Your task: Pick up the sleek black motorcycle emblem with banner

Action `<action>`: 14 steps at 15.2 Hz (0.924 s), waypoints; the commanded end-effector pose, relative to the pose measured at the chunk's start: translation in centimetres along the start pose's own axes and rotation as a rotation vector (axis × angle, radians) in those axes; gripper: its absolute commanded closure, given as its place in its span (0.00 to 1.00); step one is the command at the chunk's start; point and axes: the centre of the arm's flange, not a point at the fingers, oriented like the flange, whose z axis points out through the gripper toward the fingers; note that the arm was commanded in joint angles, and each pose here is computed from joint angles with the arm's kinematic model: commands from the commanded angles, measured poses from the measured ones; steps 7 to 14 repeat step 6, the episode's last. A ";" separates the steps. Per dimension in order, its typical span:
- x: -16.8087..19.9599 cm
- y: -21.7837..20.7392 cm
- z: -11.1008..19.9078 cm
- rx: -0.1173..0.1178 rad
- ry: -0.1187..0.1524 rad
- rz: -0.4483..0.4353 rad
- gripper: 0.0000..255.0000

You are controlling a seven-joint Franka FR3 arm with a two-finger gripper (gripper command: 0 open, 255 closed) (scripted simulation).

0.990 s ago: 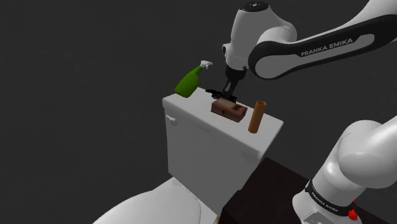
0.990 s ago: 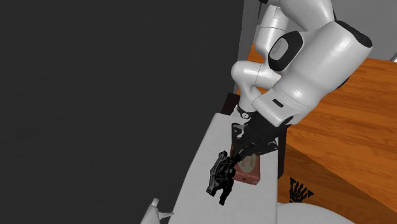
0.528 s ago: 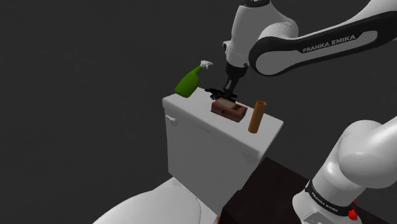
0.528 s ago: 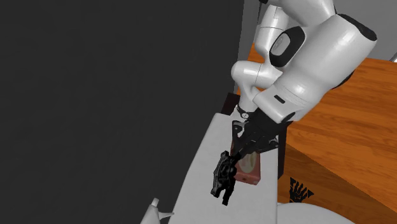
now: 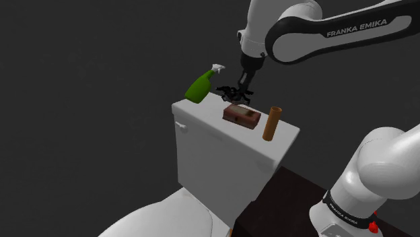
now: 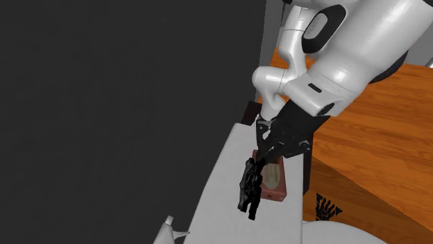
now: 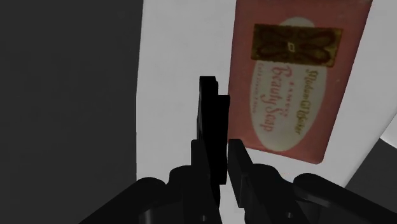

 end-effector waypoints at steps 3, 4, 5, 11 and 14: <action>0.3 0.8 -2.0 0.000 0.000 0.000 1.00; 0.4 1.0 -2.5 0.000 0.000 0.000 1.00; 0.4 1.1 -2.6 0.000 0.000 0.000 1.00; 0.4 1.1 -2.6 0.000 0.000 0.000 1.00; 0.4 1.1 -2.6 0.000 0.000 0.000 1.00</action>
